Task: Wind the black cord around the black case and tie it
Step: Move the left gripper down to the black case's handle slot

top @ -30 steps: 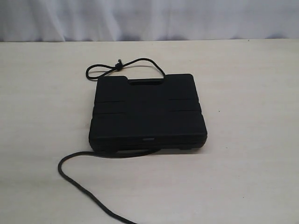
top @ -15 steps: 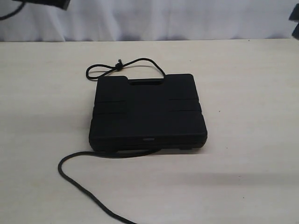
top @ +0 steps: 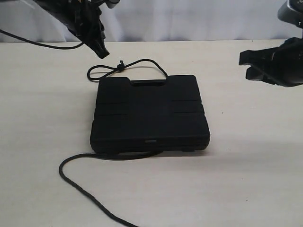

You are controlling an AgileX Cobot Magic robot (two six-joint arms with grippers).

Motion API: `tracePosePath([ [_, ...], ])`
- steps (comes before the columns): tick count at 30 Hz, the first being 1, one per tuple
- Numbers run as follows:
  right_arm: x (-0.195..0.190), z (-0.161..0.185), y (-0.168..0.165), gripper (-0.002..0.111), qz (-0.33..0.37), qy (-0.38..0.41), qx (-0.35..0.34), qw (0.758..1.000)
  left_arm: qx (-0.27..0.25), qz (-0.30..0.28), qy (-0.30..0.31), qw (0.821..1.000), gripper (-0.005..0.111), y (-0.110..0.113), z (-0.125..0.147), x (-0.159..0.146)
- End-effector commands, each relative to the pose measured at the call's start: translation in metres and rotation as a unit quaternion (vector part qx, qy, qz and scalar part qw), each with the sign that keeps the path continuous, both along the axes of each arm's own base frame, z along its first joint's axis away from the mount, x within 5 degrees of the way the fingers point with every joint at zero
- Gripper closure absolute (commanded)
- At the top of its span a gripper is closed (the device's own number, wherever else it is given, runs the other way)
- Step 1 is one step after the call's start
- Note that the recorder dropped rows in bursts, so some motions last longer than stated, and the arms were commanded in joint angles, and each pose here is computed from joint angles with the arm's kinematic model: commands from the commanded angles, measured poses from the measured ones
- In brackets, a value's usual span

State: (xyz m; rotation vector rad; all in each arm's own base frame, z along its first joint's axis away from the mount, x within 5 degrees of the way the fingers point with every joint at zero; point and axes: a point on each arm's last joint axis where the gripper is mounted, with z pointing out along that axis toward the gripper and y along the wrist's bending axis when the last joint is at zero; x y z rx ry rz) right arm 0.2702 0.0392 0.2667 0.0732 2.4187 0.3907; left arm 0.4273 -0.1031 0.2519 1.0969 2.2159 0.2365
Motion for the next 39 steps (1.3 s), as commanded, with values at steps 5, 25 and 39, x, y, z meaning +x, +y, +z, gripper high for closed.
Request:
tracePosePath([
  [5, 0.018, -0.023, 0.001, 0.104, 0.007, 0.017, -0.004, 1.000, -0.031, 0.102, 0.098, 0.989, 0.072, -0.006, -0.022, 0.030],
  [25, 0.022, -0.035, 0.002, 0.104, 0.011, 0.041, -0.005, 0.999, -0.043, -0.224, 0.175, 0.958, 0.072, -0.063, -0.067, 0.068],
  [39, 0.023, -0.034, 0.002, 0.104, 0.012, 0.034, -0.009, 0.999, 0.012, -0.277, 0.183, 0.943, 0.072, -0.094, -0.110, 0.063],
])
